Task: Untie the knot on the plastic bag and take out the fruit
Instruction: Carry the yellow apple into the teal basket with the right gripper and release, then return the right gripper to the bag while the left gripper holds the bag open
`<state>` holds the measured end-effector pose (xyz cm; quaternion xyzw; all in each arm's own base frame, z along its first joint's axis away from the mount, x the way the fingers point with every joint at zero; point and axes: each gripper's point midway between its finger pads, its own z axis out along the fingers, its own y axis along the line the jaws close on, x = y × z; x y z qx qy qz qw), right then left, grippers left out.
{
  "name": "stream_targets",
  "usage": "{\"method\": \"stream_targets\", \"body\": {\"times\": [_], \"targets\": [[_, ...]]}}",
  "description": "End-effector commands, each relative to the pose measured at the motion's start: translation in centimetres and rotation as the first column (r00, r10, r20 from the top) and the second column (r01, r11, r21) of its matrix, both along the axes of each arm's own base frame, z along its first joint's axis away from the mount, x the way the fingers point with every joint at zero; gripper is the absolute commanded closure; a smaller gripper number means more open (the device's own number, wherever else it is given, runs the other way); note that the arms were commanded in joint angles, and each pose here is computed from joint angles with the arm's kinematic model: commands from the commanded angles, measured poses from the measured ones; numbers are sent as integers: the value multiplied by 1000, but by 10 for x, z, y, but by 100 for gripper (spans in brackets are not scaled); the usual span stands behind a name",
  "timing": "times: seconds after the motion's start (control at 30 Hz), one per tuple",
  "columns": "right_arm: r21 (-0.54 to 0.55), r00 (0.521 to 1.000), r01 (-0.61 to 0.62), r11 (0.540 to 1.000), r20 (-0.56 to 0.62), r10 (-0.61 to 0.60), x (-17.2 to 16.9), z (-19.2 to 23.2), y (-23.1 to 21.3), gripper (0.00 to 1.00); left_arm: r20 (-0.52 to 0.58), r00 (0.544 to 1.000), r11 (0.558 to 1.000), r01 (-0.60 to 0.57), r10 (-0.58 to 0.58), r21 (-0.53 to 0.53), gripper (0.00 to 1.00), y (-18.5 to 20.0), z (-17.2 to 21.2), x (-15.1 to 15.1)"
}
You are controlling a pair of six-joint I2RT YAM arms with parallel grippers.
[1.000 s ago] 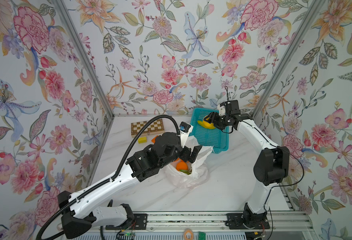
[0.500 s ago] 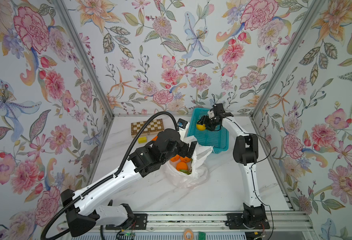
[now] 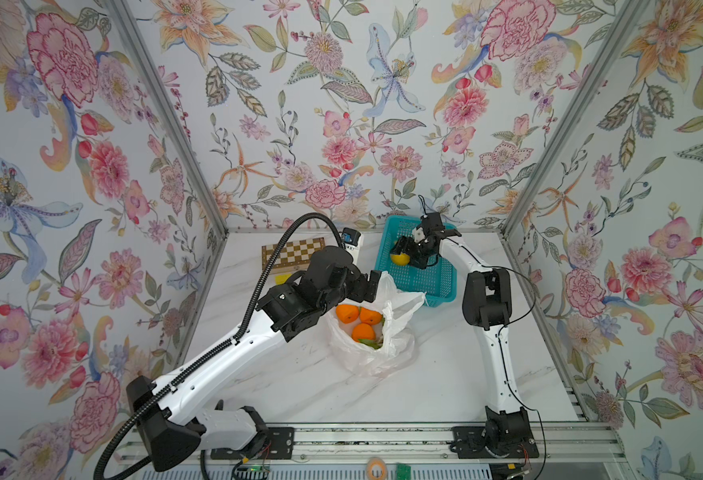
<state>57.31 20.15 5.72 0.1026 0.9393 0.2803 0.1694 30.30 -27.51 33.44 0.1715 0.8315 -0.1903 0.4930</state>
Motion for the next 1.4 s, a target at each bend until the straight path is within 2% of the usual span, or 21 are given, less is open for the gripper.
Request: {"method": "stream_targets", "body": {"times": [0.0, 0.07, 0.2, 0.43, 0.57, 0.77, 0.9, 1.13, 1.37], "targets": [[-61, 994, 17, 998, 109, -10, -9, 64, -14, 3, -38, 998, 995, -53, 50, -83, 11, 9, 0, -3], [-77, 990, 28, 997, 141, -17, -18, 82, -18, 2, -65, 996, 992, -71, 65, -101, 15, 13, -10, -6], [-72, 982, 43, 996, 185, -29, -40, 118, -25, 2, -156, 983, 992, -107, 94, -72, 25, 19, -34, -13], [-41, 956, -33, 999, 292, 43, -101, 200, -9, 2, -281, 957, 994, -92, 74, -54, 41, 9, -74, -21], [4, 934, -106, 994, 343, 98, -146, 234, 17, 2, -332, 941, 996, -82, 70, -22, 44, 5, -99, -23], [-9, 913, -179, 984, 372, 169, -215, 247, 44, 2, -406, 912, 999, -45, 51, 24, 47, -7, -138, -32], [-14, 889, -221, 975, 409, 207, -263, 247, 63, 2, -427, 902, 998, -57, 65, 30, 50, -1, -158, -40], [6, 930, -185, 983, 323, 174, -318, 200, 62, 2, -509, 861, 1000, -1, 0, -1, 52, 0, -196, -68], [-30, 962, -158, 987, 221, 161, -363, 140, 55, 5, -544, 839, 1000, -18, 20, 9, 51, 6, -218, -81]]}}
